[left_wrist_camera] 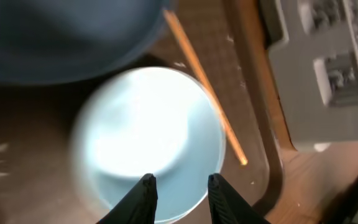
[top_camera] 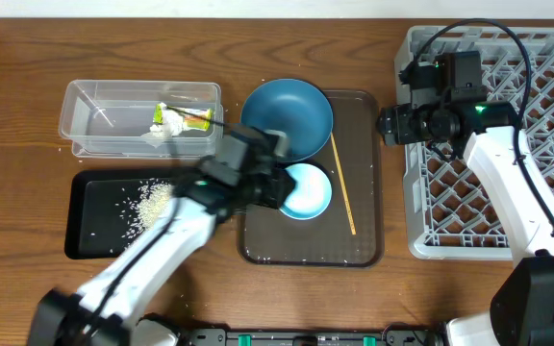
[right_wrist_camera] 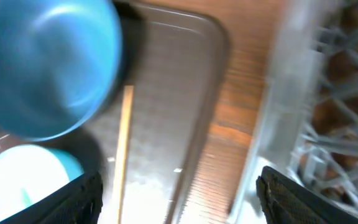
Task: Sort waste into correct bins and load items into the dishwasher rack
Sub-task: 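Carry the empty white bowl back and set it on the brown tray, then reach the right gripper to the white bowl and grasp its rim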
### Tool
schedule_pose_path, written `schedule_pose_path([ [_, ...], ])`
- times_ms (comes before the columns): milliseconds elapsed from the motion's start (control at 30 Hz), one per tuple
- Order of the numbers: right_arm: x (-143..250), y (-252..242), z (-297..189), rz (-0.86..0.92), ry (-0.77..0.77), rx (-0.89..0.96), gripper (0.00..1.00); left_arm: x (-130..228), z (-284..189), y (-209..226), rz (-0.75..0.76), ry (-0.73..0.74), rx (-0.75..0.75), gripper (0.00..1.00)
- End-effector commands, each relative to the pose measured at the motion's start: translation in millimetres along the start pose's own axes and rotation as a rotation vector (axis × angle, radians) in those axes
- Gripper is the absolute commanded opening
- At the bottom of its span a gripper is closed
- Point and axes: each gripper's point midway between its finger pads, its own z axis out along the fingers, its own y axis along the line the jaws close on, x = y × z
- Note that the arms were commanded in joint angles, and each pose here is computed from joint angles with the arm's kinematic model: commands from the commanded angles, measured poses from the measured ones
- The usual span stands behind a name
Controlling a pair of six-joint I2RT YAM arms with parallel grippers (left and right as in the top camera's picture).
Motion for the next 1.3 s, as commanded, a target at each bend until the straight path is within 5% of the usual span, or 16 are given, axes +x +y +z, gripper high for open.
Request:
schedule_pose_path([
  [0,-6.5,35.8,-8.5,-0.11,-0.032,-0.151,0.78,-19.0,-34.8,31.3,-0.071,-0.087,-0.105,0.31],
  [300,17.0,93.4,18.2,-0.224,0.067,-0.231,0.7,0.6,-84.3,104.5,-0.269,-0.089,-0.355,0.39],
  [633,81.1,115.3,57.6,-0.245,0.333,-0.21,0.45,5.5,-85.3,108.9,-0.288,-0.072,-0.366,0.41],
  [967,114.7,113.6,88.3,-0.2,0.473,-0.2,0.33,5.7,-85.2,109.0,-0.288,-0.071,-0.366,0.45],
  [1267,121.2,104.3,96.5,-0.175,0.501,-0.149,0.01,5.7,-85.2,109.0,-0.288,-0.071,-0.366,0.45],
])
